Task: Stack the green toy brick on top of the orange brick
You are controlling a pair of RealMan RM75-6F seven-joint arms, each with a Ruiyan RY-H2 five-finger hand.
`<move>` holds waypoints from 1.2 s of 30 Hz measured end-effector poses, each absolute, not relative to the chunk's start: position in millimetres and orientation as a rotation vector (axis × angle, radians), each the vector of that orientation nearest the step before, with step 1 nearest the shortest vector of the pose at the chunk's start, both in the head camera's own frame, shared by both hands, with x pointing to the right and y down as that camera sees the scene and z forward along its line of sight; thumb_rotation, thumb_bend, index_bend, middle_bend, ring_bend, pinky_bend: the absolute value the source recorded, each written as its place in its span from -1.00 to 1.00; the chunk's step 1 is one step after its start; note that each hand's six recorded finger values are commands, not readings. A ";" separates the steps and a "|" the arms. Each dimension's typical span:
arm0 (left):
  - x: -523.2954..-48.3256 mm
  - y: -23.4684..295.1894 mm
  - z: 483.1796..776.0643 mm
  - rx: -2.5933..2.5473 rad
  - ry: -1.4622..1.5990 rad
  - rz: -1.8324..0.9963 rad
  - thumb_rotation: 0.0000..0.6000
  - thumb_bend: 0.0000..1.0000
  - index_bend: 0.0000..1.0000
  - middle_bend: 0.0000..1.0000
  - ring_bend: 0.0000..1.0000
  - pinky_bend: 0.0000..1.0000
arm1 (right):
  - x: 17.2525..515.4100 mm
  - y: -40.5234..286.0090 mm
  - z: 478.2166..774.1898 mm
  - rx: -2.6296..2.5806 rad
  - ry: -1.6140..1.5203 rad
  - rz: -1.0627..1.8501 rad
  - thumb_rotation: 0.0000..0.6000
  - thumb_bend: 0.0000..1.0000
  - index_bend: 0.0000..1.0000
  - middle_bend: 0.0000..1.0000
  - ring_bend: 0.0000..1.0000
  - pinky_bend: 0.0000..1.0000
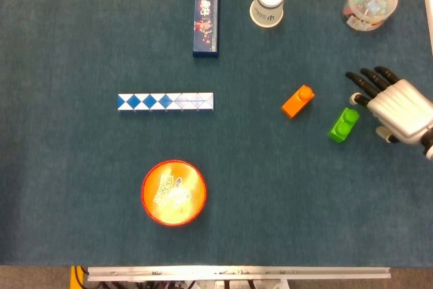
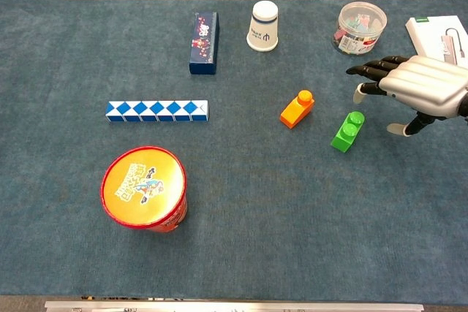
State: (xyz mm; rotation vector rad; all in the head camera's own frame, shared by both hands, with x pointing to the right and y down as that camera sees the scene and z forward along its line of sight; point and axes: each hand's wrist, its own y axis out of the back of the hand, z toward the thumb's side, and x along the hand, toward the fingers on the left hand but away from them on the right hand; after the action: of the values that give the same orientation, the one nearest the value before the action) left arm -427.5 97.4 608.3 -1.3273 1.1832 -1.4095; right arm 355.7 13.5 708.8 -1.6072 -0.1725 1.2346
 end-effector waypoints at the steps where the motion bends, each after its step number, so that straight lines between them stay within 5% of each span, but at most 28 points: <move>1: -427.7 97.4 608.1 -1.326 1.184 -1.409 1.00 -0.87 -0.01 0.01 -0.33 -0.17 | 354.2 13.2 709.9 -1.608 -0.171 1.235 1.00 -0.54 -0.41 -1.00 -1.00 -0.80; 36: -433.0 95.9 602.1 -1.314 1.218 -1.404 1.00 -0.87 0.00 0.01 -0.32 -0.15 | 330.7 6.2 749.9 -1.669 -0.115 1.269 1.00 -0.54 -0.41 -1.00 -1.00 -0.82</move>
State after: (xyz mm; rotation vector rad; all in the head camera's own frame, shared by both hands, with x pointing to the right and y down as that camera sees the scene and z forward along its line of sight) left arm -433.0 95.9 602.1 -1.3139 1.2184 -1.4039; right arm 330.7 6.2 749.9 -1.6693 -0.1152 1.2694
